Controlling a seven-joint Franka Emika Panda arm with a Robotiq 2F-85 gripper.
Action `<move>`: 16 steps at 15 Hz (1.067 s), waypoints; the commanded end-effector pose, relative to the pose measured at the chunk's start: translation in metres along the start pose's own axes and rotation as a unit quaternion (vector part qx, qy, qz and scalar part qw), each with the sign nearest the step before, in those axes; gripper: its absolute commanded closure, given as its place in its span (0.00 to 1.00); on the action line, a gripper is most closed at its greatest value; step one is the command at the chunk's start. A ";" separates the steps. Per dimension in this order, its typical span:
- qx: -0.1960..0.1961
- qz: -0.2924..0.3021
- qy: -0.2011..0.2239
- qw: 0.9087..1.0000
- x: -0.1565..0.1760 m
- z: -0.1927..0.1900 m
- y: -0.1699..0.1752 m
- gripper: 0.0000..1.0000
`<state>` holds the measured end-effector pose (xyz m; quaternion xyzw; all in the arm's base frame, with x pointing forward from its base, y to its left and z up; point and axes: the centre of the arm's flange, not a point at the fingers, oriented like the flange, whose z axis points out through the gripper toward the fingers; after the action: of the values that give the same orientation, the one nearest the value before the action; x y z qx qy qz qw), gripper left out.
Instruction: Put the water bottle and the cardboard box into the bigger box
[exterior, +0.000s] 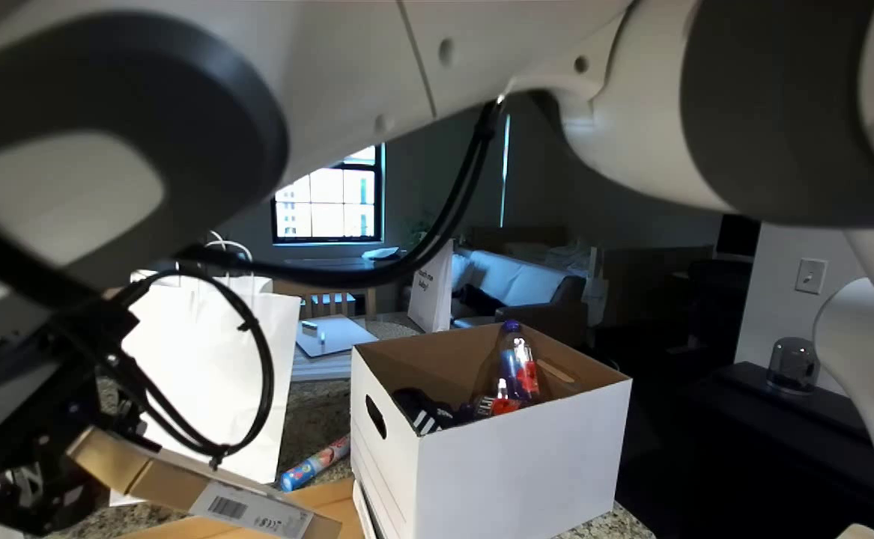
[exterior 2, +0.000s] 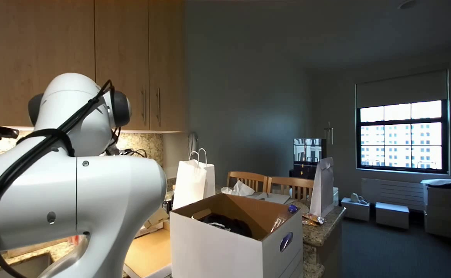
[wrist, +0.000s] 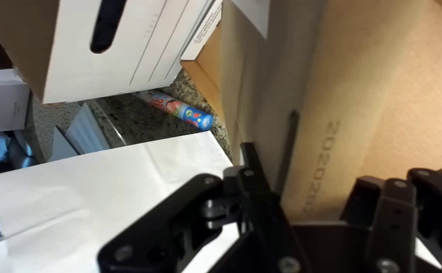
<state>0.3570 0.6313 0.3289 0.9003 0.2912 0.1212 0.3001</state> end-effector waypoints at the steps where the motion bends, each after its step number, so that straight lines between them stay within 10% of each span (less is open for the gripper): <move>1: -0.009 0.032 0.016 0.999 -0.048 -0.022 0.074 0.89; 9: 0.051 0.091 0.026 0.994 -0.080 -0.008 0.224 0.89; 16: 0.103 0.201 0.117 0.967 -0.125 0.024 0.343 0.89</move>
<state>0.4411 0.3941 0.5145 0.9441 0.1769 0.2174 0.1737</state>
